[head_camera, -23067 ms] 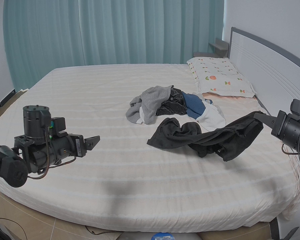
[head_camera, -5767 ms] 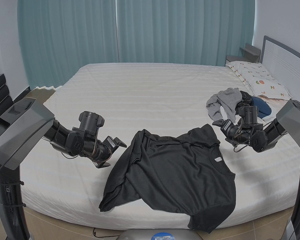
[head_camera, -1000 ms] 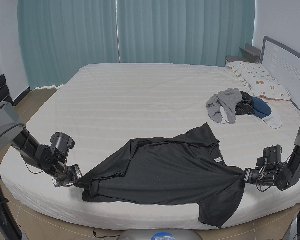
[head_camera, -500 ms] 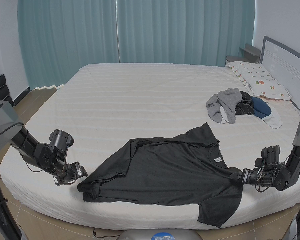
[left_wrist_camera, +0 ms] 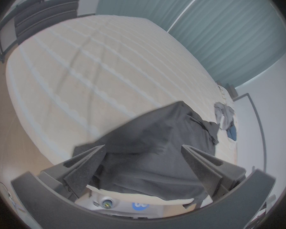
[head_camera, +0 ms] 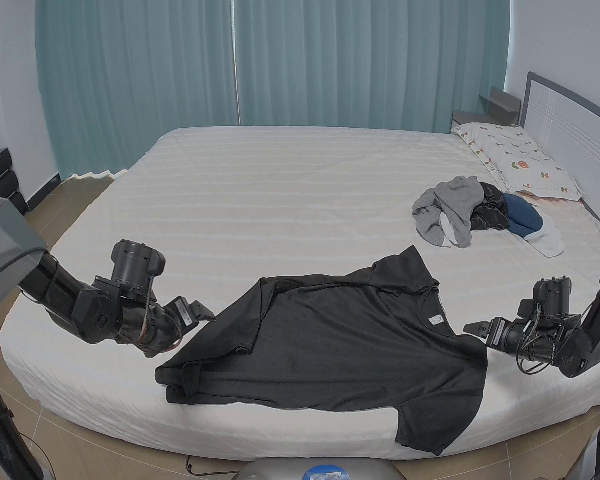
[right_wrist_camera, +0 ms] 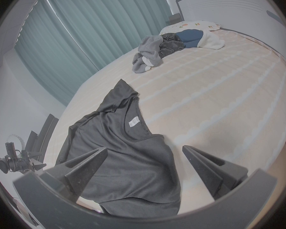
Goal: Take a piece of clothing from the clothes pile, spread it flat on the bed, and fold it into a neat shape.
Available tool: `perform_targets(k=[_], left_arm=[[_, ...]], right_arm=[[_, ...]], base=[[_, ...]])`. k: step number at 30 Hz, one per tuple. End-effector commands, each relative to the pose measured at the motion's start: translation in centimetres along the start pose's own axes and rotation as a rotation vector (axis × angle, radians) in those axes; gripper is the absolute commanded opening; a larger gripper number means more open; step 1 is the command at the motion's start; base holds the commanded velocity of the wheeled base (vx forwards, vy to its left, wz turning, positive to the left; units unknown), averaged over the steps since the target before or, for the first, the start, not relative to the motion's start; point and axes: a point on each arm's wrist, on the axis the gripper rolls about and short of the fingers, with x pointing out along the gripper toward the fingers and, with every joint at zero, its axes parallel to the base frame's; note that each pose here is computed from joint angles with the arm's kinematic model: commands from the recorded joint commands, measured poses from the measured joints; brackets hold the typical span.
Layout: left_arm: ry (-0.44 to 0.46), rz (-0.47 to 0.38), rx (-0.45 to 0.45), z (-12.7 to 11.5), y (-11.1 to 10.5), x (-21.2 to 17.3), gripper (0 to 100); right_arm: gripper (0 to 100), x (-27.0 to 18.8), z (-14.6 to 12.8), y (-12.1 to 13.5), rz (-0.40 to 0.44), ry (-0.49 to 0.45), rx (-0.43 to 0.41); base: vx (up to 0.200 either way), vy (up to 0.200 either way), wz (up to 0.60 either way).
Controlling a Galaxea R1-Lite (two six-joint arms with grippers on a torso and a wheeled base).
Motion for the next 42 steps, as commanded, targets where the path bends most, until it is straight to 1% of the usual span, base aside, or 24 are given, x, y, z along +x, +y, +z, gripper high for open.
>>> perform_targets(k=[1, 3, 5, 8, 14, 17, 22, 25, 26, 32, 34, 39, 40, 42], left_arm=[[0.103, -0.03, -0.017, -2.9, -2.5, 3.1, 100], [0.136, -0.018, -0.028, -3.3, -2.4, 4.5, 100], [0.174, -0.024, -0.045, -3.8, -2.5, 5.3, 100], [0.185, -0.047, -0.083, -3.8, -3.1, 5.3, 100], [0.186, -0.063, -0.124, -3.8, -3.8, 5.5, 100], [0.176, -0.055, -0.12, -3.7, -3.9, 6.1, 100], [0.172, -0.06, -0.11, -3.6, -4.3, 6.7, 100], [0.143, -0.044, -0.11, -3.3, -4.4, 7.5, 100], [0.135, -0.035, -0.11, -3.3, -4.3, 7.6, 0], [0.117, -0.019, -0.115, -3.0, -4.0, 7.9, 0], [0.096, -0.01, -0.125, -2.5, -3.7, 7.9, 0], [0.048, -0.025, -0.147, -0.9, -3.8, 7.5, 0], [0.018, -0.043, -0.16, 0.2, -3.9, 7.0, 0], [-0.008, -0.058, -0.174, 1.3, -4.0, 6.5, 0]], right_arm=[[100, -0.7, 0.7, 0.7, 0.033, -0.034, 0.005], [100, -1.0, 1.0, 0.9, 0.043, -0.05, 0.016], [100, -1.2, 1.3, 1.1, 0.06, -0.061, 0.041], [100, -1.4, 1.5, 1.3, 0.078, -0.063, 0.054], [100, -1.2, 1.8, 1.4, 0.087, -0.07, 0.06], [100, -1.2, 2.0, 1.5, 0.092, -0.077, 0.082], [100, -1.2, 2.1, 1.5, 0.094, -0.08, 0.086], [100, -1.1, 2.0, 1.5, 0.092, -0.077, 0.087], [100, -1.1, 2.0, 1.5, 0.092, -0.077, 0.087], [100, -1.0, 2.0, 1.5, 0.09, -0.073, 0.086], [100, -1.0, 1.9, 1.5, 0.09, -0.073, 0.085], [100, -1.0, 1.9, 1.5, 0.09, -0.071, 0.085], [100, -1.0, 1.8, 1.5, 0.091, -0.069, 0.084], [100, -1.0, 1.8, 1.6, 0.094, -0.067, 0.082]], base=[[0.0, 0.0, 0.0], [0.0, 0.0, 0.0], [0.0, 0.0, 0.0], [0.0, 0.0, 0.0], [0.0, 0.0, 0.0], [0.0, 0.0, 0.0], [0.0, 0.0, 0.0], [0.0, 0.0, 0.0], [0.0, 0.0, 0.0], [0.0, 0.0, 0.0], [0.0, 0.0, 0.0], [0.0, 0.0, 0.0], [0.0, 0.0, 0.0], [0.0, 0.0, 0.0]])
